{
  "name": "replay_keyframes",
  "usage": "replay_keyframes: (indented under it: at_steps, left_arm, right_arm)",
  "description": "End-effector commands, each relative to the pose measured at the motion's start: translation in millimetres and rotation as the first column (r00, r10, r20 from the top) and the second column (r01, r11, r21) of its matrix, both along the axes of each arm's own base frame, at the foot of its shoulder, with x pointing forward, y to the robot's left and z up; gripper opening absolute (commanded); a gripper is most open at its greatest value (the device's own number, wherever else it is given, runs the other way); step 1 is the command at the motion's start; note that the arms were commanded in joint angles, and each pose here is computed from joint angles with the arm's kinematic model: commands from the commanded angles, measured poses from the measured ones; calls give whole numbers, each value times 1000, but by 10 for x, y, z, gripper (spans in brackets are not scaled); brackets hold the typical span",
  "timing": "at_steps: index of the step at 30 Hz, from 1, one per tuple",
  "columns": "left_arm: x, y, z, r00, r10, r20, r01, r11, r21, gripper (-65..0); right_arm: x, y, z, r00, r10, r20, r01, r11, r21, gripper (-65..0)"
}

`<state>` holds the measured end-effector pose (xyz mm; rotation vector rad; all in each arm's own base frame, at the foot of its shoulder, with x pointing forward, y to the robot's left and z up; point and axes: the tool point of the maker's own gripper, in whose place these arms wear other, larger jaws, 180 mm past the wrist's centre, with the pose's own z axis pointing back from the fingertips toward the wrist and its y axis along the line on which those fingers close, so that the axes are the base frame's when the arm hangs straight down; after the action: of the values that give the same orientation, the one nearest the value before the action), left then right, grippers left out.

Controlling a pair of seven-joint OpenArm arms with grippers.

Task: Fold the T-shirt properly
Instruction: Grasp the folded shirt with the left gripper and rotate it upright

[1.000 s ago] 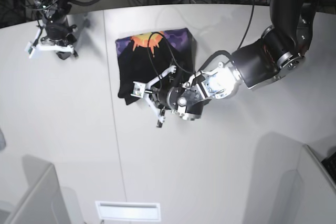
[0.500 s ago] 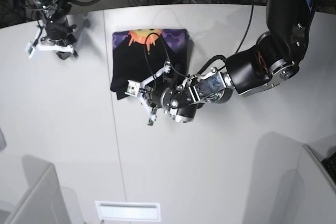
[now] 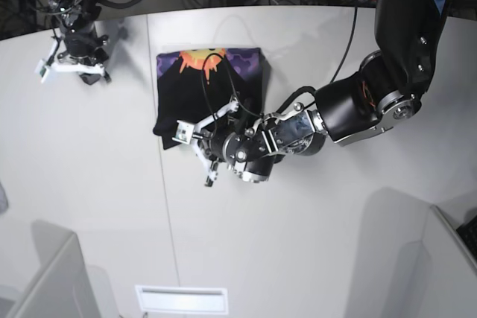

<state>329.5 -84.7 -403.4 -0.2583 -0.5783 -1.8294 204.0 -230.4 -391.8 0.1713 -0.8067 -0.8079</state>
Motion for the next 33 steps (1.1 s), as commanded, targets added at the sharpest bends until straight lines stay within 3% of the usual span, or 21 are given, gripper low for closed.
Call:
replay_keyframes:
  at_steps: [1,2,5,10,13,16,22,27,30,33]
  left_arm:
    - [133,-147,211,999,-9,43,11,999,-38,-650]
    - [128,-167,215,999,-11,43,13,999,-41,-634]
    - [122,-243,260,999,-21,49,24,998,-52,-467]
    - [111,-306,296,998,-29,52,32,997,-63,-270]
    - [215,-399,450,998,-8,68,15,995,-103,-193]
    - [361,-442,630,996,33,83,-20,988,-153,-168]
    - [690,-403,1009,985,146,96,-116,957,-267,-169]
    - [923,-169,1297,954,285,88,-239,907,-346,-191]
    - [916,136,1390,925,372,80,-311,860,-405,-357]
    - [796,452,1347,899,432,75,-360,824,-437,-599]
  right_arm:
    - [62,-27,87,999,5,36,-4,1000,-20,-650]
    - [62,-27,87,999,5,36,-4,1000,-20,-650]
    - [62,-27,87,999,5,36,-4,1000,-20,-650]
    - [48,-24,78,1000,6,31,-6,1000,-19,-650]
    - [48,-24,78,1000,6,31,-6,1000,-19,-650]
    - [49,-12,74,1000,10,29,-9,1000,-18,-650]
    - [56,-55,90,999,23,26,-22,999,-35,-650]
    - [74,-155,133,999,43,26,-41,997,-72,-650]
    - [98,-232,174,998,62,27,-59,993,-103,-650]
    - [151,-270,245,992,115,42,-108,984,-141,-650]
